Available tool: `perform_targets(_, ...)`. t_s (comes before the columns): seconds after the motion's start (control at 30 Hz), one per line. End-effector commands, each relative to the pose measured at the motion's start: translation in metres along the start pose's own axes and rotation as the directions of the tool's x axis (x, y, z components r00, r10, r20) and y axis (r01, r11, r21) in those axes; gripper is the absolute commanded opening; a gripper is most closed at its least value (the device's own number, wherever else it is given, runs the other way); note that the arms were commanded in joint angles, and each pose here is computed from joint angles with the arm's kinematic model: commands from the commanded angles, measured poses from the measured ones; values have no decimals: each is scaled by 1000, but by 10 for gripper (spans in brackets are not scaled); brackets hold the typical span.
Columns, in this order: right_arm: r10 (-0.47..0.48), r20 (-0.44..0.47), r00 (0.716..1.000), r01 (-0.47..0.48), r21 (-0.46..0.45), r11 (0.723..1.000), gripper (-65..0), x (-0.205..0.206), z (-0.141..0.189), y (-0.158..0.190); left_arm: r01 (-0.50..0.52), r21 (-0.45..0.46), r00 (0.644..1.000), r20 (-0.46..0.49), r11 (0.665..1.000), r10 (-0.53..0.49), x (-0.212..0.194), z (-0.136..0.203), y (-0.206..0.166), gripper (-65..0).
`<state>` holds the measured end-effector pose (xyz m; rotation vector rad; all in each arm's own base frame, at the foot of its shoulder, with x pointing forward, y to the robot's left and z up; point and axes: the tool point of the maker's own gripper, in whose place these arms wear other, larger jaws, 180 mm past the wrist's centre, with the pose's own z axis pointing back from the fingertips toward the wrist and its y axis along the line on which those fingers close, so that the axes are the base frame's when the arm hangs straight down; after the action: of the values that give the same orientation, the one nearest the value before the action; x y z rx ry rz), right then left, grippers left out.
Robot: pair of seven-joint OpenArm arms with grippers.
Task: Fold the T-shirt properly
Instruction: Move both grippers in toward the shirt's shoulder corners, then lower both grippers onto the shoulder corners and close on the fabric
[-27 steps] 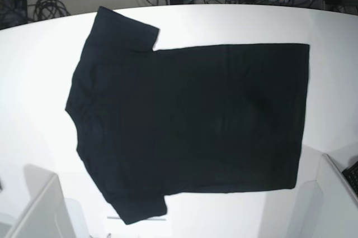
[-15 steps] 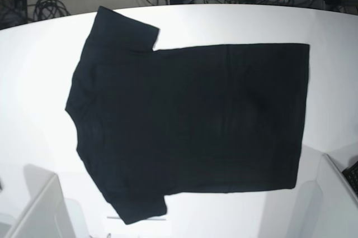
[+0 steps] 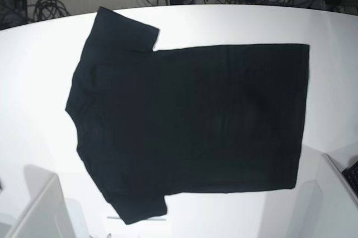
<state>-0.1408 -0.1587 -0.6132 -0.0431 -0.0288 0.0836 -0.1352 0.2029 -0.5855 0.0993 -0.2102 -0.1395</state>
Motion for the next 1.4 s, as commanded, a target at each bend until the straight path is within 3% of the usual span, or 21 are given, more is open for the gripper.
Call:
perform_targets(0.0,-3,-4,1000,3,-4,1000,-650,-6,6,-2,6,4,1000,-6,1000,-6,-10,10,3,-650)
perform_targets(0.17,-10,0,1000,10,-31,999,-650,-7,34,-15,31,0,999,7,1000,-31,-21,38,9,-650)
perform_targets(0.23,-30,13,999,30,-60,998,-650,-3,46,-27,-20,6,1000,18,1000,20,-23,51,11,-650)
perform_targets(0.33,-46,44,998,51,-96,994,-650,4,63,-43,-106,72,993,63,992,102,-15,72,45,-650)
perform_targets(0.43,-60,82,995,71,-138,988,-650,9,78,-61,-155,114,980,140,981,138,6,94,68,-650)
perform_targets(0.73,-63,306,950,151,-273,950,-650,77,133,-119,-169,267,921,384,949,56,91,165,140,-650)
perform_targets(0.87,-55,356,933,170,-299,939,-650,103,151,-131,-209,331,882,470,920,31,121,187,162,-650)
perform_targets(0.97,-28,430,902,173,-301,938,-650,132,168,-132,-253,352,833,553,901,18,151,201,170,-650)
perform_targets(1.2,7,593,805,203,-286,936,-650,199,202,-129,-276,327,722,692,904,-29,212,225,164,-650)
perform_targets(1.37,-17,699,715,263,-246,933,-650,247,215,-126,-305,311,650,759,900,-42,244,225,168,-650)
